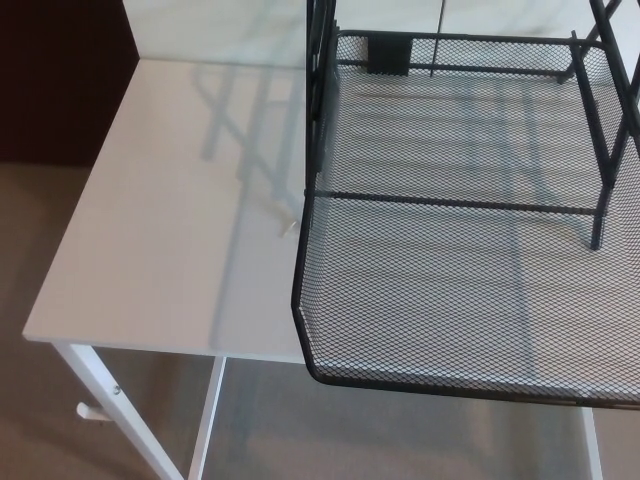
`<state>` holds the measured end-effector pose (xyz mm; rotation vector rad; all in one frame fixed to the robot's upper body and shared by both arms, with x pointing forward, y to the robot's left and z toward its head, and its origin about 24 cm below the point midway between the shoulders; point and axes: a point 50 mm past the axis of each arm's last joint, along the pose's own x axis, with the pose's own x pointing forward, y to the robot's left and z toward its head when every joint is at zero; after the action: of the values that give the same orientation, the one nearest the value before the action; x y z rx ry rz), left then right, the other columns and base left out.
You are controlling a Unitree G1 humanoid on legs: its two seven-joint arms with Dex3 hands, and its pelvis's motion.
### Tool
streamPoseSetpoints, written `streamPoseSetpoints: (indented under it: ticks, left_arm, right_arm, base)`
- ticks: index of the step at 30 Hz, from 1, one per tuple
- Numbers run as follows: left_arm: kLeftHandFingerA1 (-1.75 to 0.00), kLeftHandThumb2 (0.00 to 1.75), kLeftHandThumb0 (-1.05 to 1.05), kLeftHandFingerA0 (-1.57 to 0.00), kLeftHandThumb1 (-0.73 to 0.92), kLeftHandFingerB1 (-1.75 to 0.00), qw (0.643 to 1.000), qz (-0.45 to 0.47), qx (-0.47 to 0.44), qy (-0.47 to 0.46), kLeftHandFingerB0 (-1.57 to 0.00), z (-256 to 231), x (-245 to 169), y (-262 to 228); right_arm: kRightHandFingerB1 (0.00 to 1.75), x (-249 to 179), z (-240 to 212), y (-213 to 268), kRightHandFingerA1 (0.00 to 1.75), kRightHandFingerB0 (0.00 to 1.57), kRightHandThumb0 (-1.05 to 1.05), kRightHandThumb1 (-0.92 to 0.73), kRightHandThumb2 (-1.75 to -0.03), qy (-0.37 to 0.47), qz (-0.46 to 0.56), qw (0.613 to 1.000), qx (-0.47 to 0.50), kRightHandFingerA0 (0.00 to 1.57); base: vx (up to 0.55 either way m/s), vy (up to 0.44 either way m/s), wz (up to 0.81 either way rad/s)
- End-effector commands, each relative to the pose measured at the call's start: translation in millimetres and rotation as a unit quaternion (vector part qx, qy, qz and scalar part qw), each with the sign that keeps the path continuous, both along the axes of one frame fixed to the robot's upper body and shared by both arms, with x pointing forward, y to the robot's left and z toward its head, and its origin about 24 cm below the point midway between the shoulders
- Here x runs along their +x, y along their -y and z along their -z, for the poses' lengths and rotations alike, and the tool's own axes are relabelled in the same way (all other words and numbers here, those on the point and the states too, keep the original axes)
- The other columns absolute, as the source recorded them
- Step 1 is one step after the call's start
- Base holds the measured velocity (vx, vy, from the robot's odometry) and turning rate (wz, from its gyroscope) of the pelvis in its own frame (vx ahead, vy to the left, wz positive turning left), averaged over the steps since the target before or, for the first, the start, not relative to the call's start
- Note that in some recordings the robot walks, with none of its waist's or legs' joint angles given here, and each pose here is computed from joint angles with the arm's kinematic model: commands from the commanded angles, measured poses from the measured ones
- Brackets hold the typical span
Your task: The robot walk towards a table in front and then pushes a layer of a file tray back to its original position using its right hand
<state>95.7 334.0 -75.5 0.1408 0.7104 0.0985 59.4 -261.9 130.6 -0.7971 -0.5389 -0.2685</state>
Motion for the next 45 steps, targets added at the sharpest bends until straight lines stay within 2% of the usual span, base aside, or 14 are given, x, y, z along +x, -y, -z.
streamPoseSetpoints:
  ticks: [1, 6, 10, 11, 12, 14, 15, 16, 17, 18, 20, 26, 29, 45]
  left_arm:
    - [-0.45, 0.57, -0.20, -0.43, 0.43, -0.36, 1.000, -0.011, 0.020, 0.006, -0.41, -8, -1, -13]
    - [-0.46, 0.57, -0.21, -0.43, 0.43, -0.37, 1.000, -0.004, 0.021, 0.004, -0.41, -7, -1, -13]
    - [-0.46, 0.56, -0.20, -0.43, 0.43, -0.36, 1.000, -0.006, 0.019, 0.005, -0.41, -8, -1, -13]
    - [-0.46, 0.57, -0.23, -0.42, 0.43, -0.37, 1.000, 0.004, 0.021, 0.004, -0.40, -7, -1, -11]
    - [-0.46, 0.57, -0.23, -0.42, 0.42, -0.37, 1.000, 0.004, 0.021, 0.005, -0.41, -7, 0, -11]
    - [-0.46, 0.58, -0.25, -0.43, 0.41, -0.38, 1.000, 0.009, 0.024, 0.008, -0.41, -8, 1, -12]
    - [-0.43, 0.53, -0.17, -0.43, 0.44, -0.34, 1.000, 0.008, 0.023, 0.009, -0.42, -8, 1, -12]
    - [-0.46, 0.58, -0.25, -0.41, 0.42, -0.38, 1.000, 0.009, 0.023, 0.010, -0.40, -8, 0, -12]
    - [-0.46, 0.58, -0.25, -0.41, 0.42, -0.38, 1.000, 0.011, 0.024, 0.011, -0.40, -8, 0, -12]
    - [-0.46, 0.58, -0.27, -0.42, 0.40, -0.38, 0.999, 0.012, 0.027, 0.012, -0.41, -9, 1, -13]
    - [-0.46, 0.59, -0.29, -0.42, 0.39, -0.39, 0.999, 0.013, 0.031, 0.008, -0.40, -9, 3, -14]
    - [-0.44, 0.53, -0.12, -0.42, 0.45, -0.34, 1.000, -0.010, 0.003, 0.017, -0.40, -11, 6, -12]
    - [-0.43, 0.53, -0.13, -0.42, 0.44, -0.34, 1.000, -0.002, 0.003, 0.025, -0.40, -14, 7, -11]
    - [-0.43, 0.55, -0.18, -0.42, 0.43, -0.35, 1.000, 0.000, 0.019, 0.019, -0.40, -14, 13, -11]
  right_arm:
    - [0.48, -11, -22, 1, 0.67, 0.48, -0.41, -0.64, -0.59, 0.127, -0.007, 0.992, -0.009, 0.47]
    - [0.40, -10, -25, -11, 0.42, 0.37, -0.49, -0.58, -0.58, 0.184, -0.040, 0.981, -0.054, 0.35]
    - [0.35, -6, -25, -25, 0.38, 0.34, -0.53, -0.59, -0.59, 0.177, -0.066, 0.979, -0.080, 0.29]
    - [0.40, 1, -15, -42, 0.41, 0.19, -0.67, -0.45, -0.77, 0.156, -0.113, 0.976, -0.103, 0.12]
    - [0.39, 2, -13, -46, 0.39, 0.14, -0.69, -0.46, -0.77, 0.145, -0.121, 0.976, -0.109, 0.07]
    - [0.36, 7, -5, -57, 0.31, 0.11, -0.72, -0.45, -0.79, 0.105, -0.133, 0.979, -0.117, 0.07]
    - [0.36, 9, -1, -61, 0.37, 0.19, -0.72, -0.41, -0.73, 0.083, -0.136, 0.979, -0.130, 0.12]
    - [0.25, 11, 2, -65, 0.26, 0.10, -0.74, -0.58, -0.58, 0.065, -0.135, 0.978, -0.147, 0.03]
    - [0.25, 13, 4, -68, 0.26, 0.10, -0.74, -0.58, -0.58, 0.052, -0.133, 0.977, -0.161, 0.03]
    - [0.26, 20, 10, -74, 0.13, 0.10, -0.74, -0.45, -0.82, 0.028, -0.142, 0.973, -0.180, 0.02]
    - [0.13, 29, 17, -81, 0.02, 0.12, -0.78, -0.48, -0.79, -0.012, -0.154, 0.967, -0.200, 0.00]
    - [0.04, 52, 36, -90, 0.01, 0.09, -0.87, -0.53, -0.84, -0.069, -0.160, 0.962, -0.210, 0.00]
    - [0.13, 66, 48, -95, 0.14, 0.11, -0.80, -0.48, -0.84, -0.087, -0.163, 0.963, -0.196, 0.00]
    - [0.09, 98, 73, -107, 0.12, 0.04, -0.64, -0.39, -0.74, -0.145, -0.156, 0.950, -0.229, 0.00]
  base:
    - [0.00, 0.000, 0.00]
    - [0.00, 0.000, 0.00]
    - [0.00, 0.000, 0.00]
    - [0.00, 0.000, 0.00]
    - [0.00, 0.000, 0.00]
    - [0.00, 0.000, 0.00]
    - [0.00, 0.000, 0.00]
    - [0.00, 0.000, 0.00]
    - [0.00, 0.000, 0.00]
    - [0.00, 0.000, 0.00]
    - [0.00, 0.000, 0.00]
    - [0.00, 0.000, 0.00]
    - [0.00, 0.000, 0.00]
    - [0.00, 0.000, 0.00]
